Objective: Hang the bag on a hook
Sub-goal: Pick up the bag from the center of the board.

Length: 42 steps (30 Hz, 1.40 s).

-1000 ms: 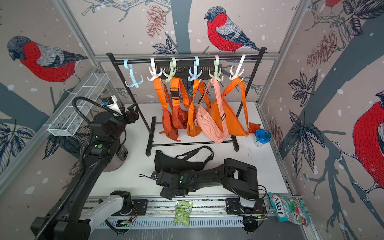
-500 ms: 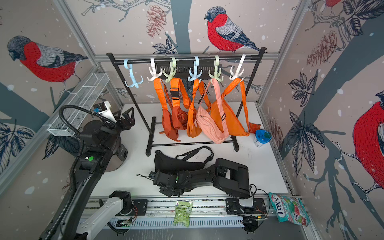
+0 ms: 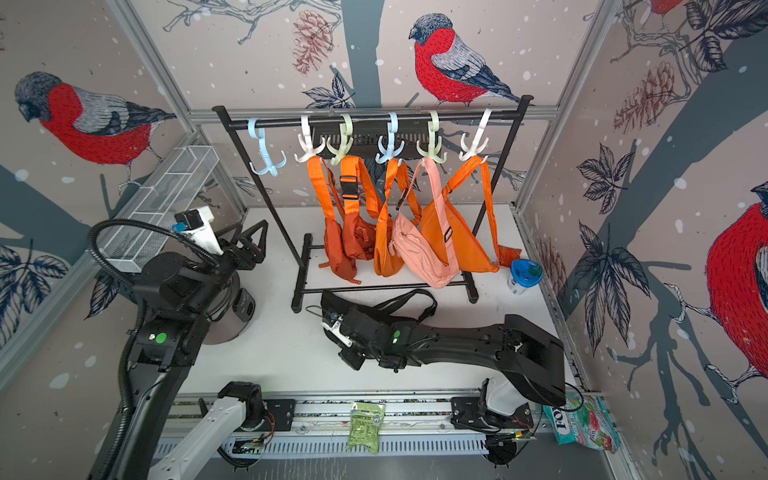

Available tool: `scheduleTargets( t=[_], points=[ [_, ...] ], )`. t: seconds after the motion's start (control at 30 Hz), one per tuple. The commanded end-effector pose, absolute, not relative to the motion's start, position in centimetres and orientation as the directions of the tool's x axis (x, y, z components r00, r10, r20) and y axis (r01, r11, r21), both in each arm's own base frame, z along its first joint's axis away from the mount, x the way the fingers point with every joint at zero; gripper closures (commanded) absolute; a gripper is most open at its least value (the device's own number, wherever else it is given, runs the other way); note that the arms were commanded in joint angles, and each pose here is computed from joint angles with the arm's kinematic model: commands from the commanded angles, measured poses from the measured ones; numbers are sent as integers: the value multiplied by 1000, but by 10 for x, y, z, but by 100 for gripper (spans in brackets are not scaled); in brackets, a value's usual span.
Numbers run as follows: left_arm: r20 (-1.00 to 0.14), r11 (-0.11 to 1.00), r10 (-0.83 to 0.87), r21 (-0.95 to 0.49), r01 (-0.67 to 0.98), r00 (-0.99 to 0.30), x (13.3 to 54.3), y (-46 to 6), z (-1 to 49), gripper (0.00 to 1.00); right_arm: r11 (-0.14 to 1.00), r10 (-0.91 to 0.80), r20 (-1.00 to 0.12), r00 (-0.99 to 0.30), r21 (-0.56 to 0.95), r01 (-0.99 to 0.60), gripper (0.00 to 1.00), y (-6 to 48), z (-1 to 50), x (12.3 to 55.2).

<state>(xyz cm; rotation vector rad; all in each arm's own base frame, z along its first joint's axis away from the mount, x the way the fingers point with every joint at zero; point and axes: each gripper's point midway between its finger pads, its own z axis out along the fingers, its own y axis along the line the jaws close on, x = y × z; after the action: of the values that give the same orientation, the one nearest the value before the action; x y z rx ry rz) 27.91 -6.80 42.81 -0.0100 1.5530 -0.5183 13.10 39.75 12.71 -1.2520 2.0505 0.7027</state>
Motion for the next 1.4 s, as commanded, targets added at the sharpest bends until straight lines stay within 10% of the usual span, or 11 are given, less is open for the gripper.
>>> scheduleTargets(
  t=[0.0,0.47,1.13,1.37],
  points=[
    [-934,844,-342,-353,404,-101,270,-85,433,21,371,-436,-837,-331,169,-913,97,401,175,136],
    [-855,644,-417,-517,564,-309,256,-144,428,24,415,-22,-981,-195,168,-894,97,336,320,156],
    [-867,411,-117,-487,771,-485,208,-311,417,30,549,175,-985,-4,101,-830,96,295,399,160],
    [-869,414,-49,-467,781,-493,213,-335,412,53,572,155,-987,44,53,-818,96,306,405,143]
  ],
)
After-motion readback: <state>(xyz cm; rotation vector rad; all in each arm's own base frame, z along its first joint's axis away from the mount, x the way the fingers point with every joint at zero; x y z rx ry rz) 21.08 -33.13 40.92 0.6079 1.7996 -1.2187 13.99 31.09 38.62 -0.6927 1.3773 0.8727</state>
